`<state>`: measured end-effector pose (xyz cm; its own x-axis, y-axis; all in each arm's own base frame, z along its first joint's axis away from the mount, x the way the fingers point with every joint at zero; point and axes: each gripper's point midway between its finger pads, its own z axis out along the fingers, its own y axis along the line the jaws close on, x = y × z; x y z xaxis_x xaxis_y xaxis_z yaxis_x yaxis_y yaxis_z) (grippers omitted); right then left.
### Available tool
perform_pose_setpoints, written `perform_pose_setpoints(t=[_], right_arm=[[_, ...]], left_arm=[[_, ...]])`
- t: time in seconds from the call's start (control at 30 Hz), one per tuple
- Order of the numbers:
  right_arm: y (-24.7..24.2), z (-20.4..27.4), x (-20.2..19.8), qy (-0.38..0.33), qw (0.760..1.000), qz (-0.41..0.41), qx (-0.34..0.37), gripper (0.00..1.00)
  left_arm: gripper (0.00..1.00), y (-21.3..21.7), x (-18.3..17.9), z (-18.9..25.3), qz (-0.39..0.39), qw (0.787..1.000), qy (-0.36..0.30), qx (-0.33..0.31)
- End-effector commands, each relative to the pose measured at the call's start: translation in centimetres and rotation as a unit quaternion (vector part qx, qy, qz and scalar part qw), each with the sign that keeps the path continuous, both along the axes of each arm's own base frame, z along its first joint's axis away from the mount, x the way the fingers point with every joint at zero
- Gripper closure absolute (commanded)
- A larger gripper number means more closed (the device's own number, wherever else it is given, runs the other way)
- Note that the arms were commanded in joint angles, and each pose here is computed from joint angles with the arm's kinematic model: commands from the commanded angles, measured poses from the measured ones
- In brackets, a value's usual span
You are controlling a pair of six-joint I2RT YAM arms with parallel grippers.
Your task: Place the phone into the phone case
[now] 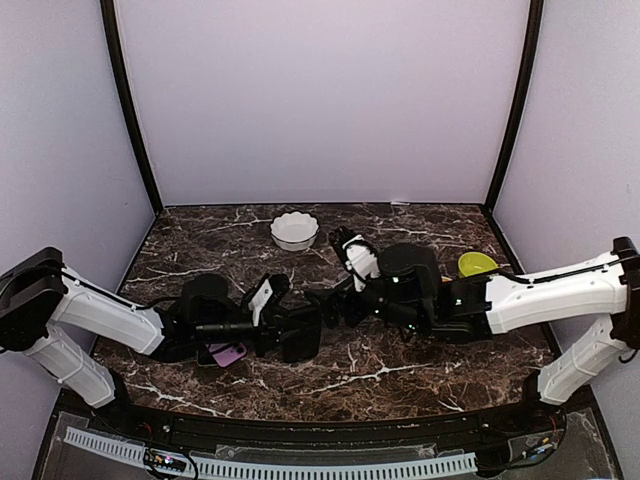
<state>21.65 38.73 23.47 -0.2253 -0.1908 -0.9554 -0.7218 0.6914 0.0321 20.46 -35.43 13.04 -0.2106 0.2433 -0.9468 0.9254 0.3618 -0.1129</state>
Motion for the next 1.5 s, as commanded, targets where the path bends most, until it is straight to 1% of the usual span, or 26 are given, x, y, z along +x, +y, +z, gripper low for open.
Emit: perform_pose_setpoints(t=[0.0, 0.1, 0.27, 0.43, 0.57, 0.6, 0.67, 0.7, 0.8, 0.87, 0.9, 1.0, 1.1, 1.13, 1.2, 1.23, 1.3, 1.33, 1.37, 1.43, 1.47], right_arm=[[2.3, 0.3, 1.2, -0.014, 1.000, 0.004, 0.017, 0.02], [2.9, -1.3, 1.7, -0.007, 1.000, 0.005, 0.003, 0.01], [4.1, -4.8, 2.1, 0.013, 0.999, 0.009, -0.041, 0.01], [3.9, -7.8, 2.2, 0.030, 0.997, 0.004, -0.077, 0.02], [3.5, -8.8, 2.0, 0.034, 0.996, 0.003, -0.085, 0.01], [3.4, -9.0, 2.1, 0.034, 0.995, 0.001, -0.089, 0.02], [3.4, -9.3, 2.2, 0.035, 0.995, -0.001, -0.094, 0.02], [3.3, -9.6, 2.2, 0.037, 0.995, -0.001, -0.098, 0.02], [3.1, -10.2, 2.0, 0.038, 0.994, 0.000, -0.104, 0.01], [2.9, -10.7, 2.0, 0.041, 0.993, 0.000, -0.115, 0.02], [2.8, -11.0, 2.0, 0.042, 0.992, -0.001, -0.122, 0.02], [1.9, -12.3, 1.8, 0.049, 0.989, -0.005, -0.143, 0.02], [1.2, -13.2, 1.4, 0.058, 0.986, -0.003, -0.155, 0.02], [1.2, -13.3, 1.3, 0.060, 0.986, 0.000, -0.158, 0.01], [1.1, -13.3, 1.2, 0.063, 0.984, 0.001, -0.164, 0.01], [1.1, -13.2, 1.2, 0.061, 0.984, 0.002, -0.165, 0.02], [1.2, -12.4, 1.2, 0.055, 0.985, 0.006, -0.161, 0.01], [1.2, -12.0, 1.2, 0.052, 0.986, 0.006, -0.157, 0.02], [1.3, -11.5, 1.3, 0.049, 0.987, 0.006, -0.154, 0.01], [1.3, -11.0, 1.3, 0.047, 0.988, 0.007, -0.150, 0.02], [1.4, -10.8, 1.2, 0.048, 0.988, 0.011, -0.149, 0.01]], left_arm=[[0.99, 0.3, -0.2, 2.7, -0.005, 0.995, -0.079, -0.064], [0.96, 0.4, -0.3, 1.9, -0.003, 0.996, -0.072, -0.061], [0.93, 0.4, -0.3, 1.5, -0.002, 0.996, -0.061, -0.058], [0.82, 0.7, -0.5, 1.1, -0.002, 0.997, -0.056, -0.054], [0.76, 0.7, -0.6, 0.3, -0.004, 0.998, -0.048, -0.043], [0.72, 0.7, -0.6, 0.1, -0.004, 0.998, -0.045, -0.039], [0.68, 0.7, -0.6, 0.0, -0.004, 0.998, -0.043, -0.037], [0.68, 0.8, -0.6, 0.0, -0.003, 0.998, -0.043, -0.037], [0.72, 1.1, -0.6, -0.1, 0.004, 0.999, -0.041, -0.030], [0.72, 1.3, -0.6, -0.1, 0.006, 0.999, -0.039, -0.026], [0.71, 1.4, -0.7, -0.1, 0.006, 0.999, -0.038, -0.025], [0.62, 1.6, -1.1, 0.0, 0.001, 0.999, -0.035, -0.024], [0.60, 1.7, -1.3, 0.3, -0.003, 0.999, -0.034, -0.025], [0.61, 1.7, -1.4, 0.2, -0.005, 0.999, -0.033, -0.025], [0.67, 1.6, -1.6, 0.2, -0.011, 0.999, -0.032, -0.026], [0.74, 1.5, -1.6, 0.1, -0.013, 0.999, -0.030, -0.024], [0.84, 1.2, -1.7, -0.1, -0.020, 0.999, -0.025, -0.021], [0.86, 1.1, -1.8, -0.2, -0.023, 0.999, -0.022, -0.019], [0.92, 1.1, -1.7, -0.5, -0.024, 0.999, -0.018, -0.014], [0.99, 1.0, -1.9, -0.6, -0.027, 0.999, -0.014, -0.011], [1.00, 1.1, -1.9, -0.6, -0.028, 0.999, -0.013, -0.010]])
